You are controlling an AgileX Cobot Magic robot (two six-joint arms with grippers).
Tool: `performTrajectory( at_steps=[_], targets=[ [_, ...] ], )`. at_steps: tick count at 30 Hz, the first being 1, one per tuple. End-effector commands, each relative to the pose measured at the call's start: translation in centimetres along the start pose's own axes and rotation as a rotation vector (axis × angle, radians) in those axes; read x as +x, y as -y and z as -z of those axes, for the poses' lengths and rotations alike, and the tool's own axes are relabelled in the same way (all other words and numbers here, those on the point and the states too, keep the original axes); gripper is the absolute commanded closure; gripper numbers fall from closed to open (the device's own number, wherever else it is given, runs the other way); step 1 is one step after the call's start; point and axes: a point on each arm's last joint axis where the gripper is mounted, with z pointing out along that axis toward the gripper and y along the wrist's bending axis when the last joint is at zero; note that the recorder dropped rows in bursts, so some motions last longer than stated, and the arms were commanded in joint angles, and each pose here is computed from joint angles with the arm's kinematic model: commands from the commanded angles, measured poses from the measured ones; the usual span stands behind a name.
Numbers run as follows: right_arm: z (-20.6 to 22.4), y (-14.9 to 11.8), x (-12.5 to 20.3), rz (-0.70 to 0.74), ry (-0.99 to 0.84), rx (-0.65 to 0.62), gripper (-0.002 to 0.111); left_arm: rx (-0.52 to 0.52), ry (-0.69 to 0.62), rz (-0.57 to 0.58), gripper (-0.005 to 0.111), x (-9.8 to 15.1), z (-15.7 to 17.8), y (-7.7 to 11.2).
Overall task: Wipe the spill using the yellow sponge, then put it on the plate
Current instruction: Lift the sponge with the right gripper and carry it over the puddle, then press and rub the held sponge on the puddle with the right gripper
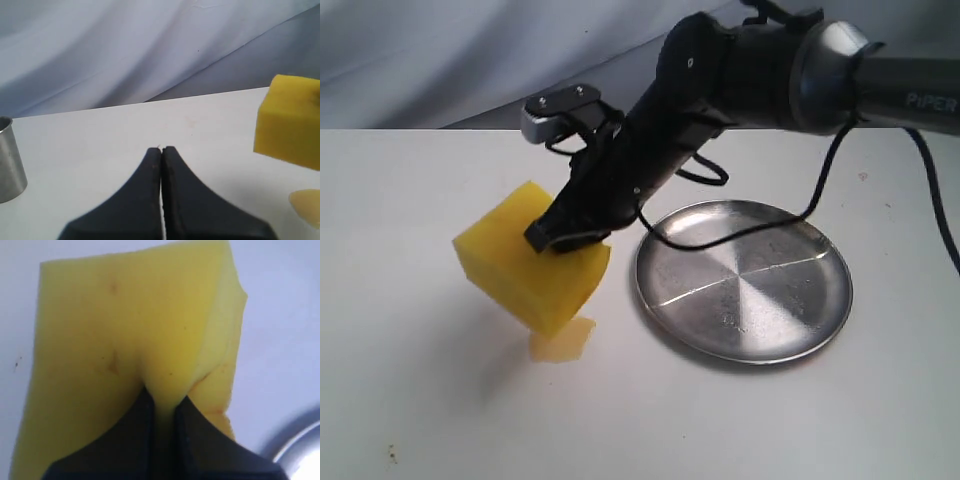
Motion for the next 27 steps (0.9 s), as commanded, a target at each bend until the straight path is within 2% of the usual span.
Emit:
performTrajectory(
  at_steps=[1,6,11,19,27],
  targets=[
    [-1.9,-1.7,2.1,0.01,-0.006,0.023,0.108,-0.001,0.006,0.001,0.107,0.1,0.0,0.0],
    [-4.5,-1.9,3.1,-0.005,-0.018,0.042,0.108,-0.001,0.006,0.001,0.107,0.1,0.0,0.0],
    [-6.7,-0.6,3.7,-0.018,-0.026,0.102,0.108,-0.001,0.006,0.001,0.107,0.1,0.0,0.0],
    [-9.6,1.2,4.9,0.021,-0.17,0.188,0.108,-0.001,0.006,0.001,0.107,0.1,0.0,0.0],
    [-11.8,-0.3,5.9,0.083,-0.282,0.163,0.108,-0.001,0.006,0.001,0.107,0.1,0.0,0.0]
  ],
)
